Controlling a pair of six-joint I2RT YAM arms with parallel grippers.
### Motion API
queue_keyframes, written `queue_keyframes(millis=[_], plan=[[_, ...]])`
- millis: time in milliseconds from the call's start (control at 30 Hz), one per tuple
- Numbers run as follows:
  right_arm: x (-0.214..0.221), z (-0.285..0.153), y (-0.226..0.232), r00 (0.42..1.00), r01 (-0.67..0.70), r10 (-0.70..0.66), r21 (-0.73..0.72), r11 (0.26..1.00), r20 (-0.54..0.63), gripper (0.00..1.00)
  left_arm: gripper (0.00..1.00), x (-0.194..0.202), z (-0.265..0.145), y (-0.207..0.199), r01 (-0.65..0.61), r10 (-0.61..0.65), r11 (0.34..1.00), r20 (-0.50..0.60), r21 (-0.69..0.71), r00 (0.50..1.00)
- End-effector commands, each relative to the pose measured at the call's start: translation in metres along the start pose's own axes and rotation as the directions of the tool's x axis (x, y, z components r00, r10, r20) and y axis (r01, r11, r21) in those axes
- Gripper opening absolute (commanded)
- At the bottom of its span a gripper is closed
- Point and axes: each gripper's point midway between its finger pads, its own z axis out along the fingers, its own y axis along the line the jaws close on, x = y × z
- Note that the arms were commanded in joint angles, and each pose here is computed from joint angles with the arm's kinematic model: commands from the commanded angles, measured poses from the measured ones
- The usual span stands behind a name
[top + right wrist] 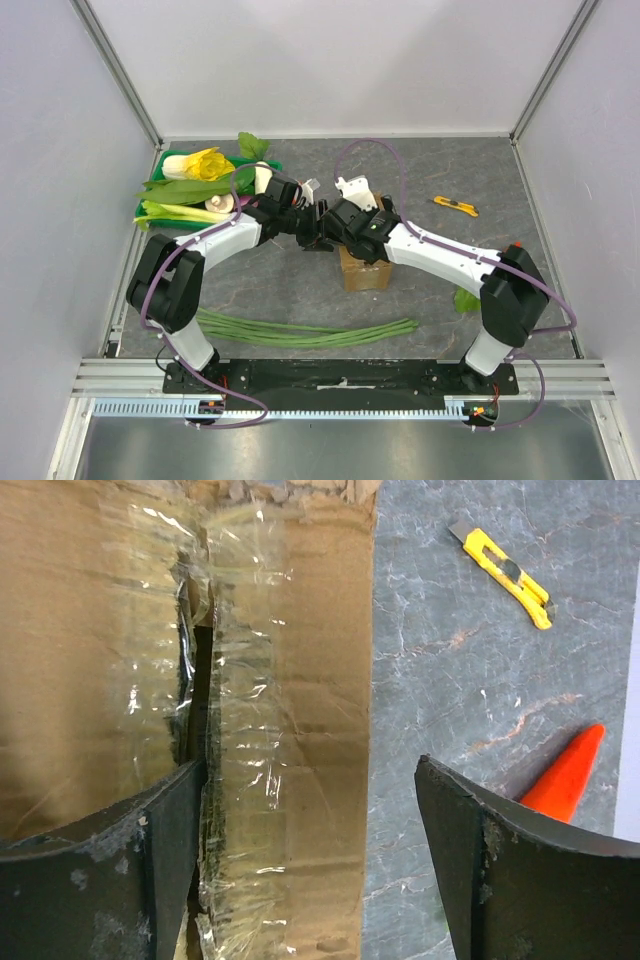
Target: Unpack the express box
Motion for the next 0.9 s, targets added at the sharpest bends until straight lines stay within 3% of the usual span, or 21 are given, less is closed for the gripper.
queue_keyframes(millis=[0,200,500,633,867], plan=[[0.007,0.009,-0.005,1.0,0.021,-0.02,0.099,0.995,-0.013,0.89,0.61,0.0,0.001,0.011,-0.034,0.034,0.997,-0.007,-0.074,0.999],[-0.008,0.008,-0.014,1.0,0.013,-0.016,0.162,0.987,0.019,0.86,0.61,0.0,0.001,0.015,-0.035,0.034,0.995,-0.009,-0.094,0.999],[-0.037,-0.028,-0.053,0.99,-0.096,0.076,0.178,0.979,0.117,0.73,0.61,0.001,0.001,0.026,-0.027,0.027,0.989,-0.004,-0.145,1.0],[-0.04,-0.04,-0.072,0.981,-0.147,0.121,0.179,0.973,0.149,0.73,0.61,-0.003,0.002,0.025,-0.03,0.031,0.988,0.002,-0.149,1.0],[-0.02,-0.025,-0.097,0.977,-0.206,0.194,0.156,0.966,0.093,0.72,0.61,-0.006,0.0,0.021,-0.032,0.034,0.989,0.009,-0.144,0.999]])
